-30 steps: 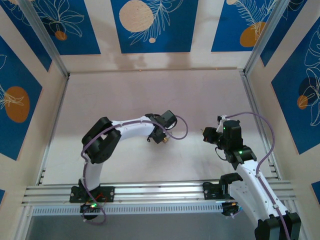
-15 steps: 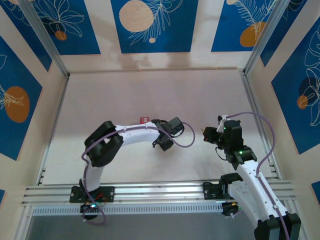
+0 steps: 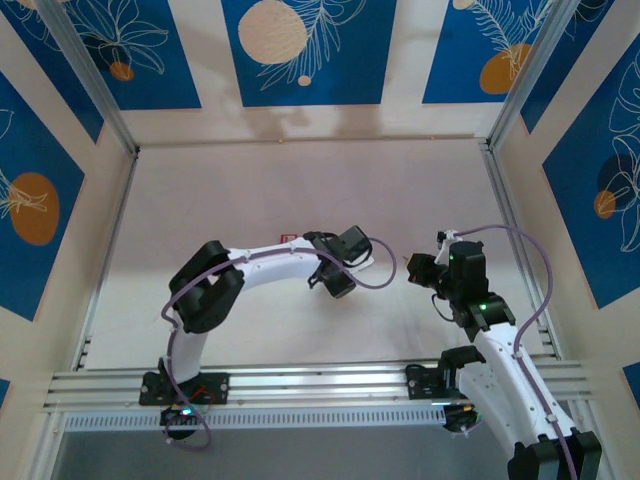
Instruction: Unlock with the key
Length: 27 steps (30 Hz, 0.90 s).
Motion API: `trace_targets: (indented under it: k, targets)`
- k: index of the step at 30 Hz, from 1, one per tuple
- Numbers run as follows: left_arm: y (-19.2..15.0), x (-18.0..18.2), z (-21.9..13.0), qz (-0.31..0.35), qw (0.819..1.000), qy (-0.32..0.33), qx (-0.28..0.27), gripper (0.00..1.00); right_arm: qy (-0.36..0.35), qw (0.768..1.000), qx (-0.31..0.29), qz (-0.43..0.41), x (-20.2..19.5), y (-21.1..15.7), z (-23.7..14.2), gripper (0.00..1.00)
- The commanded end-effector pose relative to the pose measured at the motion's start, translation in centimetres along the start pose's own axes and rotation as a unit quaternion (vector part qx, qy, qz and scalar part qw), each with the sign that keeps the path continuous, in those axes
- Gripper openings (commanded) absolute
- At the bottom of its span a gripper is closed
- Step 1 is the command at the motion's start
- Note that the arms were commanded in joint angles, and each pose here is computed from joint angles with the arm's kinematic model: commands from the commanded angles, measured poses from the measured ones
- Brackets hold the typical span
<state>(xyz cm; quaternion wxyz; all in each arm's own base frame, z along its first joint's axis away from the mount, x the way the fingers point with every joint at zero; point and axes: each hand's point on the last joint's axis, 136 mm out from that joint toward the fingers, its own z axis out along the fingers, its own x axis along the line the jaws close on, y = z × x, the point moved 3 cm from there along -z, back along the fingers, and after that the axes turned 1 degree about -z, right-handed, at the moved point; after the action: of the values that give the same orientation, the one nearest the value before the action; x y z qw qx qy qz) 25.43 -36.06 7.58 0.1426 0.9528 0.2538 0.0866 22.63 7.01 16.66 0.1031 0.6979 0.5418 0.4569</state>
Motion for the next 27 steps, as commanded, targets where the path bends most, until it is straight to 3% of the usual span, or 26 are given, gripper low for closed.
trace_targets:
  k: [1,5,9,13,21,27]
  targets:
    - [0.2,-0.5,-0.3,0.051,0.995,-0.086,-0.004,0.54,0.012,1.000,-0.009,-0.009,0.7,0.6,-0.8,0.00]
    - [-0.8,-1.4,-0.6,0.159,0.977,-0.142,0.009,0.61,0.013,1.000,-0.011,-0.006,0.7,0.6,-1.1,0.00]
    - [-0.7,-0.5,0.0,0.218,0.965,-0.143,0.025,0.69,0.015,1.000,-0.010,-0.005,0.7,0.6,-1.3,0.00]
    - [0.0,-0.8,0.4,0.202,0.956,-0.211,0.025,0.69,0.015,1.000,-0.012,-0.005,0.7,0.7,-1.5,0.00]
    - [-1.6,0.0,2.9,0.213,0.956,-0.188,0.073,0.64,0.015,1.000,-0.012,-0.001,0.4,0.5,-1.7,0.00]
    - [-3.1,-0.2,2.2,0.199,0.956,-0.196,0.092,0.54,0.020,1.000,-0.015,0.002,0.4,0.6,-1.7,0.00]
